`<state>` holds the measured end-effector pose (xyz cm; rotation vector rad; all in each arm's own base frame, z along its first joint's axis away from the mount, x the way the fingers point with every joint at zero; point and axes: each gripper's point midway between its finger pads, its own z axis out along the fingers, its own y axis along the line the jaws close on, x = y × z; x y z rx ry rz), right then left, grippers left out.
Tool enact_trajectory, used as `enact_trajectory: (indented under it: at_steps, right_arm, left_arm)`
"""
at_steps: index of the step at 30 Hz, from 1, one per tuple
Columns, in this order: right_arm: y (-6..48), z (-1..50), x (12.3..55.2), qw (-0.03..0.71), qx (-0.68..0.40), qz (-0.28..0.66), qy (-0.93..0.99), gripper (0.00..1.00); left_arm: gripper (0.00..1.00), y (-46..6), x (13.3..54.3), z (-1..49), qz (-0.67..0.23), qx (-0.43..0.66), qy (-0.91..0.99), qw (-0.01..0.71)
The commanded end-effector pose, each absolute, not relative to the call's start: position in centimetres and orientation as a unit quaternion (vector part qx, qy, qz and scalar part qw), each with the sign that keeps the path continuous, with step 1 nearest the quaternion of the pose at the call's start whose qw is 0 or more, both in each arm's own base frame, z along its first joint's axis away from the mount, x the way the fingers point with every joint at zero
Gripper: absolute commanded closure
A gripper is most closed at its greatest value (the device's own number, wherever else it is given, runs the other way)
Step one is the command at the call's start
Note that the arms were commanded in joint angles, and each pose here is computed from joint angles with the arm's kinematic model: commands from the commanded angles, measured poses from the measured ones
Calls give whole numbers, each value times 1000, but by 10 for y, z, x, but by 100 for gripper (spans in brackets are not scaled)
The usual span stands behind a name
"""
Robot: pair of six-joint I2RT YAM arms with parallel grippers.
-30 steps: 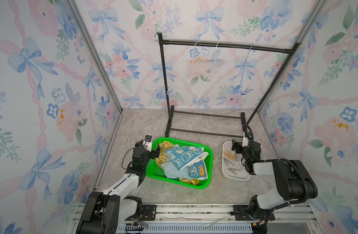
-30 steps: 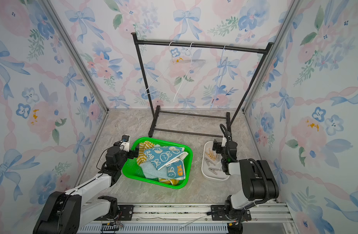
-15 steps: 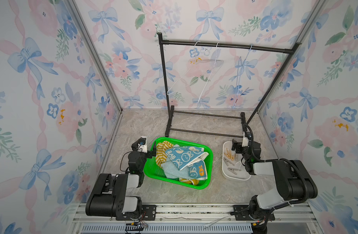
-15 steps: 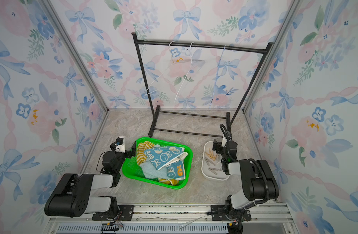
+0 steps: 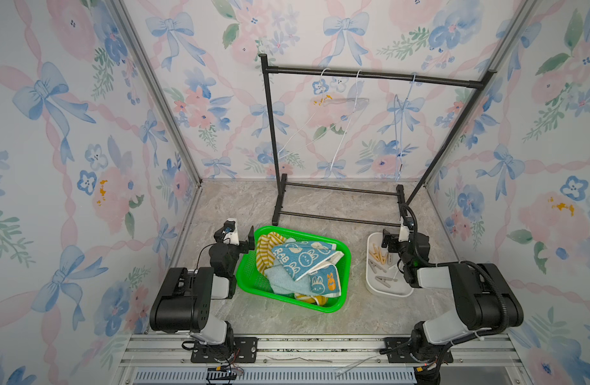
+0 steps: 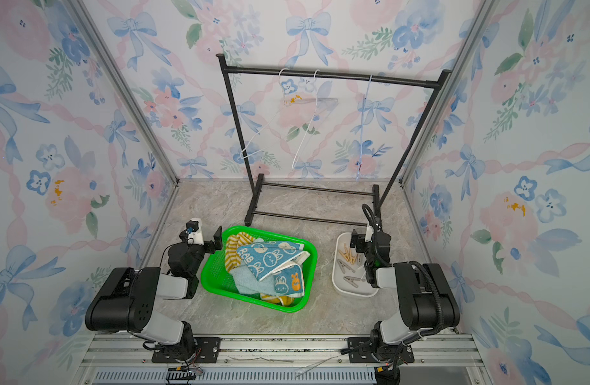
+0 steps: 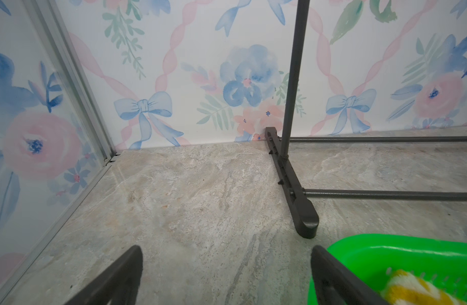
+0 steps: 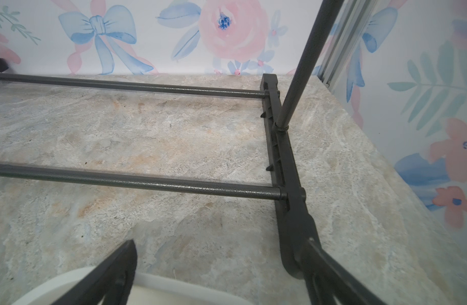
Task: Remove the clothespins securing towels to the hanger
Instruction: Reset both arms
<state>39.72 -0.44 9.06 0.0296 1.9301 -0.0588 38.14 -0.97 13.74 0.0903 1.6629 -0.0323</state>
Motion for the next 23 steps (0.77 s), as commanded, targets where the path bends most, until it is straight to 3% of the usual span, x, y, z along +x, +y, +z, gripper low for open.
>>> enact_trajectory:
  at_steps: [1, 23]
  right_arm:
    - [-2, 96, 399, 574, 16, -24, 818, 3]
    - [1, 96, 399, 572, 11, -41, 819, 3]
  left_arm:
    - [2, -3, 377, 104, -11, 22, 780, 625]
    - [2, -5, 378, 103, 2, 23, 782, 623]
